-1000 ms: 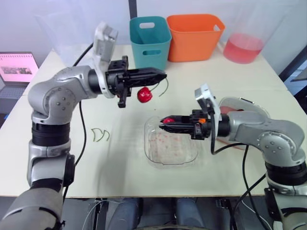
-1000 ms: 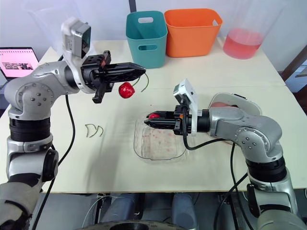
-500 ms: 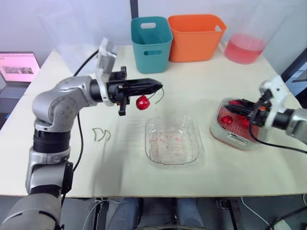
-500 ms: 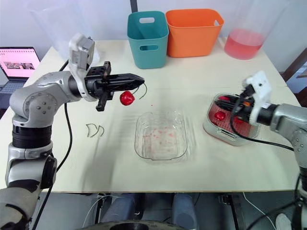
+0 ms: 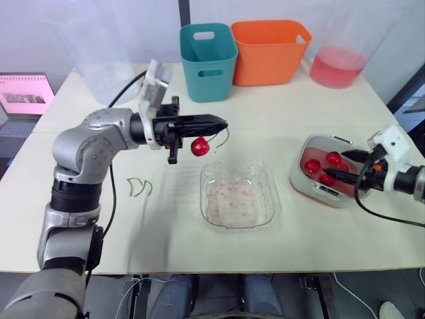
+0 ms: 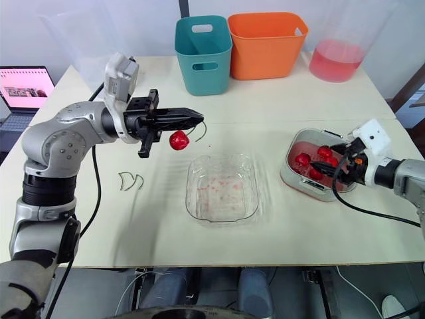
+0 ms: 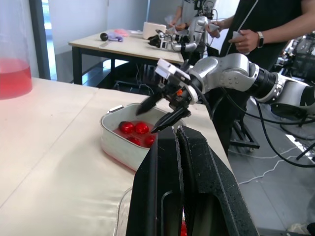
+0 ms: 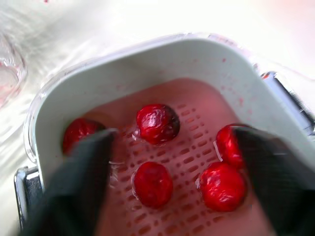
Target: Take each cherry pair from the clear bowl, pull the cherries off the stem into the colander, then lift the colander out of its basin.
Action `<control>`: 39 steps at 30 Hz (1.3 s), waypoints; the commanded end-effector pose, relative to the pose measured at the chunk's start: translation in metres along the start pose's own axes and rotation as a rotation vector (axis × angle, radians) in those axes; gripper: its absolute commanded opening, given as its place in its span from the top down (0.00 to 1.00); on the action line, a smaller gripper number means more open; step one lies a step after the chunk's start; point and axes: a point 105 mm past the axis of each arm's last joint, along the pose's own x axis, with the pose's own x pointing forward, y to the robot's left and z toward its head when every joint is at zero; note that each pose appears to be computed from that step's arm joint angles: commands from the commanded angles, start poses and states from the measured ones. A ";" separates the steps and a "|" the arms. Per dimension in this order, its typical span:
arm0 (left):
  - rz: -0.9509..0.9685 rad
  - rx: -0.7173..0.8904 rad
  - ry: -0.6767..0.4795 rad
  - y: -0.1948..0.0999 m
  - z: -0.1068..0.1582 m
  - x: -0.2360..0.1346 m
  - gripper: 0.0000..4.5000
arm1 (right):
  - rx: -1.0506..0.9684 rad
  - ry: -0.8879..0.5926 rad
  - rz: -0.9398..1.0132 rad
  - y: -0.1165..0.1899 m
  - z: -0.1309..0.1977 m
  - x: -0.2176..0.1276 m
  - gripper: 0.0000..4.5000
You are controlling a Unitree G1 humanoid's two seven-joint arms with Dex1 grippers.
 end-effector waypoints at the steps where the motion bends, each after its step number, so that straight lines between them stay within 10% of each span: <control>1: 0.004 0.032 -0.023 0.000 0.009 -0.002 1.00 | -0.032 -0.069 -0.015 -0.006 0.028 -0.013 0.05; 14: -0.039 0.008 -0.127 -0.013 0.036 0.005 1.00 | 0.314 -0.490 0.723 0.175 0.126 0.043 0.02; 33: -0.011 0.011 -0.125 -0.009 0.034 0.007 1.00 | 0.485 -0.630 0.847 0.218 0.167 0.065 0.02; 39: -0.009 0.010 -0.123 -0.008 0.033 0.006 1.00 | 0.476 -0.634 0.847 0.219 0.167 0.065 0.54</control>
